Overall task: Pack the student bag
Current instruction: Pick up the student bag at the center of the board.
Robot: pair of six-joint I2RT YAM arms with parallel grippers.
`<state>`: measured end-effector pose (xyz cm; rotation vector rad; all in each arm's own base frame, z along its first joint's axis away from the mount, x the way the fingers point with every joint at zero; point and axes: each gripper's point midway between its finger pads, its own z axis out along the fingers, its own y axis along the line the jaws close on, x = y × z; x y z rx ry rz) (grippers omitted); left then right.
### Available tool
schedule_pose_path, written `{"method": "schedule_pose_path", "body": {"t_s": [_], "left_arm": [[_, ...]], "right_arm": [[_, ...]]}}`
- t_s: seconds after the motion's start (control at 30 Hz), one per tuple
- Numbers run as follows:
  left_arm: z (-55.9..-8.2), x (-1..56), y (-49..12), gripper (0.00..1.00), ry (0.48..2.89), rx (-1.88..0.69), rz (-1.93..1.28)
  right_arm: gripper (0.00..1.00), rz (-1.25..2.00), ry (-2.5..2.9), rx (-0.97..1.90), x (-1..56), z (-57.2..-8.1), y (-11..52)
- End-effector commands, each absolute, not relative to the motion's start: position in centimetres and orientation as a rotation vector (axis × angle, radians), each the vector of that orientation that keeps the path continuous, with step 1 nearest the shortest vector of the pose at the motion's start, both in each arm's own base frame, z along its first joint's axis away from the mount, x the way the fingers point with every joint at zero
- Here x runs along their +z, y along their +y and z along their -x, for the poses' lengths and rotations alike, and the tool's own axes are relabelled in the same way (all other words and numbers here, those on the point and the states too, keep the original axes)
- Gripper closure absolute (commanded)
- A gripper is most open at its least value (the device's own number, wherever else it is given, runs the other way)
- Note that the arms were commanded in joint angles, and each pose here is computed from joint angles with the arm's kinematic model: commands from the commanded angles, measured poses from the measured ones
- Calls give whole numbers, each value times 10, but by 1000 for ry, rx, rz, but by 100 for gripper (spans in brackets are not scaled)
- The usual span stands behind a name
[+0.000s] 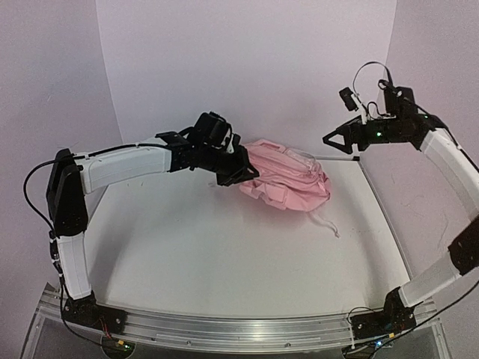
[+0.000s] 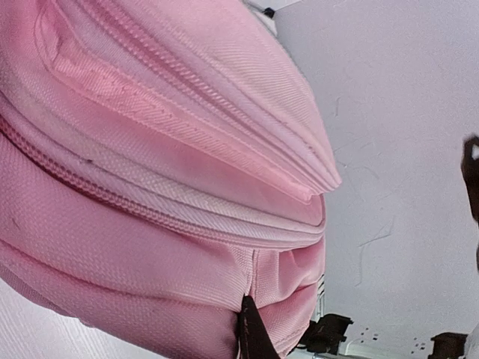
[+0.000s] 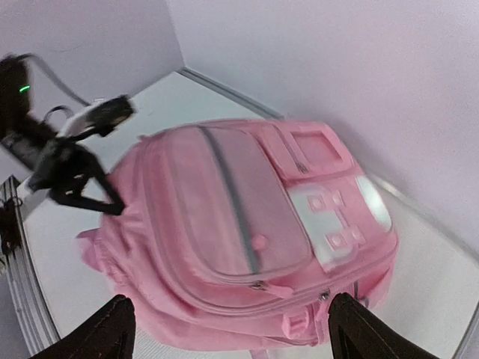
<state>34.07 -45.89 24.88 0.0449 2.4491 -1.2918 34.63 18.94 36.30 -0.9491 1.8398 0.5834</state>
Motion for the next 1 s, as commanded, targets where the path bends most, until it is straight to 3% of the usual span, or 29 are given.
{"method": "schedule_pose_path", "body": {"t_s": [0.0,0.13,0.4,0.67,0.97], "left_arm": [[-338,391,-489,100,2032,-1607,-219],[-337,413,-492,100,1978,-1642,-220],[-340,423,-492,100,1946,-1655,-196],[-340,426,-492,100,1931,-1658,-194],[-335,431,-490,100,1914,-1658,-206]], "right_arm": [[11,1301,1774,492,319,-301,227],[17,1393,1702,430,316,-295,247],[45,1470,1586,450,313,-276,296],[51,1453,1601,338,286,-289,318],[50,1410,1620,219,266,-309,318]]}}
